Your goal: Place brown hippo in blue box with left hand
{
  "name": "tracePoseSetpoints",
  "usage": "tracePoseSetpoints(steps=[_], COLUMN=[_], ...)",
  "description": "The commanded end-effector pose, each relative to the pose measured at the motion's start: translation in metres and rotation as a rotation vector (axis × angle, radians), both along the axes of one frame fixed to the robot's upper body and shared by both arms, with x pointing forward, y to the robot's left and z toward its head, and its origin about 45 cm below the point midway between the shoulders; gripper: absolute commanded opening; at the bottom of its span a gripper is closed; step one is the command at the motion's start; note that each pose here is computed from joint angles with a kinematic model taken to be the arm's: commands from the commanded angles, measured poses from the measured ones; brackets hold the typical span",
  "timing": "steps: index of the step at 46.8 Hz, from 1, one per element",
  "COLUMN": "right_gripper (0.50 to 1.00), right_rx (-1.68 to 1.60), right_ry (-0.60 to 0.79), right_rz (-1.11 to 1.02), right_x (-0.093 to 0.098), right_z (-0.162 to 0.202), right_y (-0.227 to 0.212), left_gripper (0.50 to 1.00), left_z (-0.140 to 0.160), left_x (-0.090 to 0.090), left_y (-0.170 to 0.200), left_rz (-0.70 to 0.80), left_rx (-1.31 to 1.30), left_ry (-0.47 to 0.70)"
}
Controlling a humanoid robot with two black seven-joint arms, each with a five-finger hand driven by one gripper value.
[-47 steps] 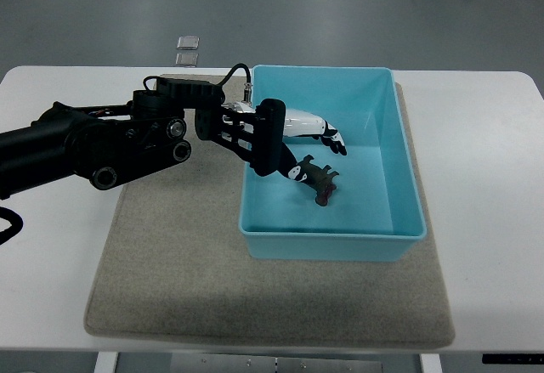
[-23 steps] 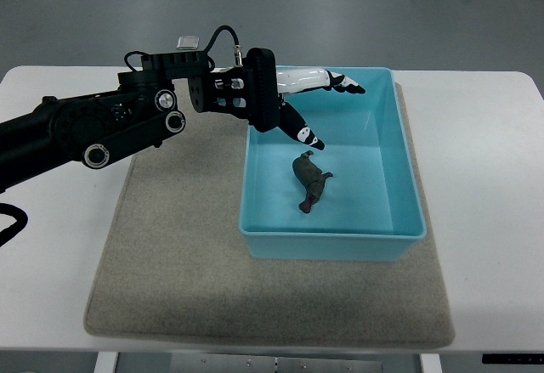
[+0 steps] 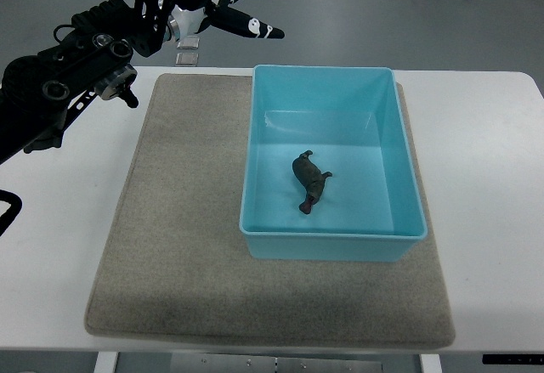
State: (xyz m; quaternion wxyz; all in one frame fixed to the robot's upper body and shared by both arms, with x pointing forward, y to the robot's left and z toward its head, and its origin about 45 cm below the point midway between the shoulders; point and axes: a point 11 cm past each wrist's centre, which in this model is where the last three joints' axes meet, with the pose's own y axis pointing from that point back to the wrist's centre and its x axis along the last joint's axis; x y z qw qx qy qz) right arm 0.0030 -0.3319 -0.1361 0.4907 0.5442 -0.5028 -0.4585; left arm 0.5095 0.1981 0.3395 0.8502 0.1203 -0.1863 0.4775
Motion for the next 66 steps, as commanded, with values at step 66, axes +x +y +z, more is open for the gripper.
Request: tracePoseSetpoints(steps=[66], right_gripper=[0.936], right_rx=[0.0], right_ry=[0.001], right_rz=[0.0], right_x=[0.0], right_z=[0.0], right_y=[0.0], left_gripper=[0.996], left_z=[-0.091], left_x=[-0.002], left_y=[0.166], left_rz=[0.619], left_rx=[-0.811], left_ry=[0.315])
